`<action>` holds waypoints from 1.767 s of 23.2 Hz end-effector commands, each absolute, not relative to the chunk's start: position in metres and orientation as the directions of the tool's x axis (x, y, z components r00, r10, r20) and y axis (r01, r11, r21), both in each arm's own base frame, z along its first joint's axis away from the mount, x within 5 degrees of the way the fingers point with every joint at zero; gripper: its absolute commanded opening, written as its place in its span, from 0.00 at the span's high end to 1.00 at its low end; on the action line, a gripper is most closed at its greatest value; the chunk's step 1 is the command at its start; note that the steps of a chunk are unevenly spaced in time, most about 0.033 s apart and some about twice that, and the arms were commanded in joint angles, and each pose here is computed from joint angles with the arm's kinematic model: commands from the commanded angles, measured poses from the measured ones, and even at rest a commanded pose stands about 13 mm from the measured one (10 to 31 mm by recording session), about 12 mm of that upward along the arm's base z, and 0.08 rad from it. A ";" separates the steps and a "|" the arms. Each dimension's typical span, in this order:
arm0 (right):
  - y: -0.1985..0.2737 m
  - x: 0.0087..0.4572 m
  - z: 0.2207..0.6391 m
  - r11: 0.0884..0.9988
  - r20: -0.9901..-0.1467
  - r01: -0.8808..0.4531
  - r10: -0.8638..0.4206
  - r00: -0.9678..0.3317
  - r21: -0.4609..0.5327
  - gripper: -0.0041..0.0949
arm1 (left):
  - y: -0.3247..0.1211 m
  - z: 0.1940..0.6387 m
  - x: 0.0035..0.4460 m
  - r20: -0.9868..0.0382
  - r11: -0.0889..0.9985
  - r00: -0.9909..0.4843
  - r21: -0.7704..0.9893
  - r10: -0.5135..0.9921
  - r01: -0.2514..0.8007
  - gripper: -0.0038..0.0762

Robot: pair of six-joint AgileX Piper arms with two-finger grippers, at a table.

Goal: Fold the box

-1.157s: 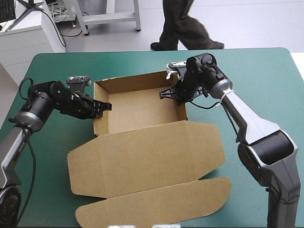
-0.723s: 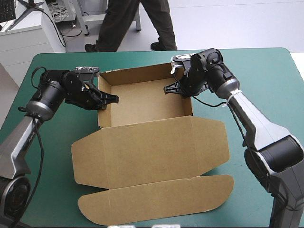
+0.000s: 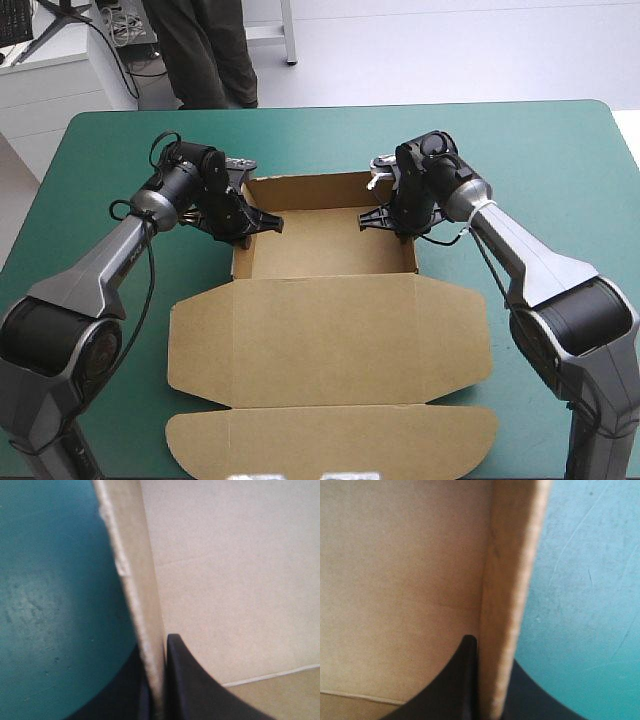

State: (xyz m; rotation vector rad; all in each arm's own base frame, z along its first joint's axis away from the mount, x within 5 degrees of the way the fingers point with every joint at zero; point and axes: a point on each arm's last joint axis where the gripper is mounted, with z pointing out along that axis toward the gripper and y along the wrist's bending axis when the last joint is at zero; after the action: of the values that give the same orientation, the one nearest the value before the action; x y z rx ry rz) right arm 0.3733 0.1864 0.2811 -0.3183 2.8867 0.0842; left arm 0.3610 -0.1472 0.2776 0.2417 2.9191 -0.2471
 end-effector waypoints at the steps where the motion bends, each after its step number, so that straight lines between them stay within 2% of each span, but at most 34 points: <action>1: 0.187 0.367 0.306 0.965 -0.290 -0.257 -0.230 -0.929 0.058 0.98 | -0.152 0.297 0.358 -0.296 0.954 -0.930 -0.136 0.218 0.267 0.96; 6: 0.183 0.369 0.305 0.966 -0.300 -0.259 -0.245 -0.922 0.004 0.98 | -0.151 0.297 0.359 -0.304 0.953 -0.923 -0.118 0.234 0.280 0.96; 11: 0.182 0.370 0.305 0.966 -0.302 -0.259 -0.247 -0.921 -0.003 0.96 | -0.151 0.297 0.360 -0.311 0.953 -0.921 -0.117 0.233 0.281 0.96; 14: 0.182 0.370 0.305 0.966 -0.302 -0.259 -0.248 -0.920 -0.006 0.90 | -0.151 0.297 0.360 -0.311 0.953 -0.921 -0.115 0.234 0.281 0.90; 18: 0.182 0.370 0.305 0.970 -0.303 -0.244 -0.234 -0.924 -0.004 0.69 | -0.151 0.297 0.360 -0.309 0.953 -0.922 -0.114 0.235 0.281 0.71; 19: 0.182 0.370 0.305 0.971 -0.302 -0.238 -0.226 -0.926 0.000 0.58 | -0.151 0.297 0.359 -0.308 0.953 -0.922 -0.118 0.233 0.280 0.59; 21: 0.182 0.370 0.305 0.971 -0.303 -0.238 -0.227 -0.926 -0.002 0.49 | -0.152 0.297 0.359 -0.306 0.952 -0.924 -0.129 0.229 0.279 0.45; 23: 0.181 0.370 0.305 0.971 -0.305 -0.238 -0.229 -0.924 -0.010 0.43 | -0.152 0.297 0.359 -0.306 0.951 -0.925 -0.134 0.227 0.278 0.32; 26: 0.180 0.372 0.311 0.977 -0.329 -0.211 -0.206 -0.922 -0.021 0.39 | -0.152 0.298 0.359 -0.309 0.951 -0.924 -0.134 0.227 0.278 0.23; 29: 0.181 0.376 0.329 0.978 -0.388 -0.207 -0.192 -0.901 -0.005 0.39 | -0.151 0.306 0.359 -0.325 0.951 -0.917 -0.124 0.230 0.283 0.23; 31: 0.182 0.378 0.352 0.978 -0.457 -0.207 -0.176 -0.872 0.018 0.39 | -0.151 0.324 0.360 -0.346 0.950 -0.908 -0.117 0.235 0.291 0.23; 35: 0.179 0.372 0.412 0.974 -0.620 -0.219 -0.134 -0.773 0.062 0.39 | -0.146 0.407 0.362 -0.552 0.949 -0.804 -0.069 0.220 0.307 0.23; 38: 0.166 0.361 0.437 0.980 -0.682 -0.201 -0.142 -0.718 0.007 0.39 | -0.144 0.451 0.350 -0.665 0.938 -0.725 -0.107 0.179 0.329 0.24; 41: 0.153 0.345 0.461 0.984 -0.732 -0.177 -0.138 -0.668 -0.024 0.39 | -0.134 0.488 0.329 -0.747 0.939 -0.646 -0.094 0.154 0.331 0.31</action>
State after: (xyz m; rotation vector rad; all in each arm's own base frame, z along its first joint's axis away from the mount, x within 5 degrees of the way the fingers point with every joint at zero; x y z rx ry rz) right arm 0.3708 0.1700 0.4162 -0.2398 2.4326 0.0717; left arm 0.3630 -0.1462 0.4430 0.3505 2.3833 -0.2709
